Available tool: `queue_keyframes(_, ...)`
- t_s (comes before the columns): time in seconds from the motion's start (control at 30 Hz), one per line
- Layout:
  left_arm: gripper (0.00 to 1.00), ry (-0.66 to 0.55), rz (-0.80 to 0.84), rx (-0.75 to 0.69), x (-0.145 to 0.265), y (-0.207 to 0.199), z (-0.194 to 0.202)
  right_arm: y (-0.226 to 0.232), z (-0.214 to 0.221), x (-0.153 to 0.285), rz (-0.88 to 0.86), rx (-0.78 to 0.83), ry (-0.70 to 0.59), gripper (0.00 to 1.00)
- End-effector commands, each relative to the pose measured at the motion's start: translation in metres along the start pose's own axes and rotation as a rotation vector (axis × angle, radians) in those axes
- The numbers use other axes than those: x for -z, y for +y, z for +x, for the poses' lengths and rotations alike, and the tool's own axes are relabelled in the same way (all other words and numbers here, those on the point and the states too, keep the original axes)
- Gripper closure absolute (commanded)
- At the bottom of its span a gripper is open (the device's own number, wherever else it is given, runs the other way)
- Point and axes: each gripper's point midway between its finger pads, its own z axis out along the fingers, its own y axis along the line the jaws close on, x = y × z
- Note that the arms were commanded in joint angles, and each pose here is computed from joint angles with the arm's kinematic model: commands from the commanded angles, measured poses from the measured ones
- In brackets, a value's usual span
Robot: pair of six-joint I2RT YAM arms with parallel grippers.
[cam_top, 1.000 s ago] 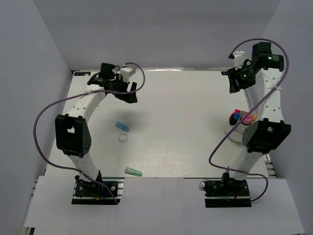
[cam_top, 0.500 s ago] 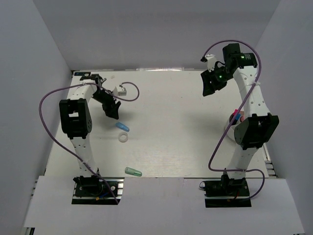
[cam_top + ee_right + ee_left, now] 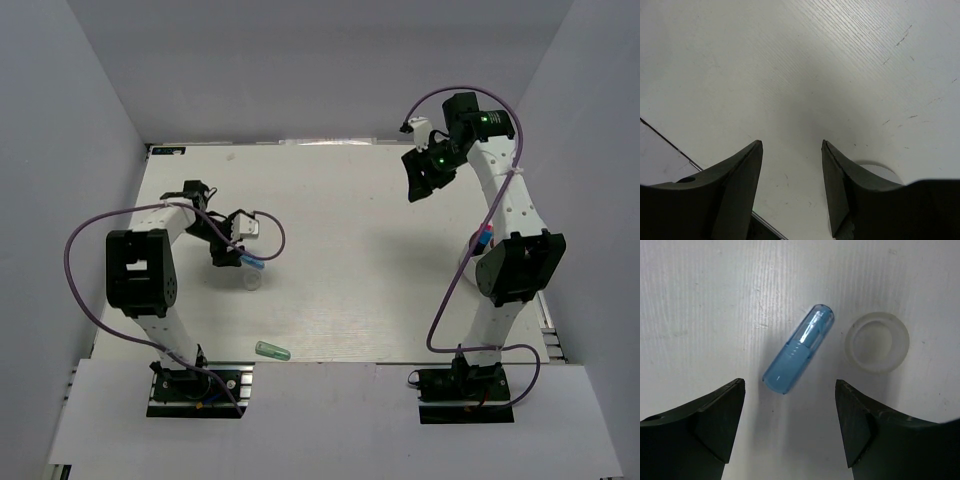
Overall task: Sort the stationery into containers
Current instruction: Pick up the stationery from the center of the board.
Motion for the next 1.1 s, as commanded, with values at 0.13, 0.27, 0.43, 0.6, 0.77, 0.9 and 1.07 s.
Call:
queue_keyframes(0.13,0.19,-0.015,-0.077,-0.281,0.006,0.015,-0.013,0.008,0.000,0.004,0.015,0.012,0.007,0.44)
queue_keyframes(0.27,0.21,-0.010,-0.083,-0.304,0.003,0.019,-0.010,0.011,-0.001,0.001,0.013,0.022,0.014,0.44)
queue_keyframes(0.43,0.25,-0.003,-0.030,-0.331,-0.005,0.016,-0.006,0.011,-0.003,0.000,0.017,0.025,0.014,0.44)
queue_keyframes(0.6,0.26,0.006,0.014,-0.334,-0.012,0.011,0.002,0.012,-0.005,0.000,0.017,0.029,0.011,0.45)
queue_keyframes(0.77,0.29,0.013,0.065,-0.370,-0.021,-0.004,0.004,0.014,-0.007,0.000,0.015,0.033,0.008,0.45)
queue_keyframes(0.9,0.40,0.032,0.111,-0.388,-0.032,-0.018,0.005,0.015,-0.007,0.004,0.019,0.035,0.001,0.45)
queue_keyframes(1.07,0.45,0.066,0.131,-0.418,-0.045,-0.031,0.008,0.017,-0.005,0.008,0.017,0.029,-0.005,0.45)
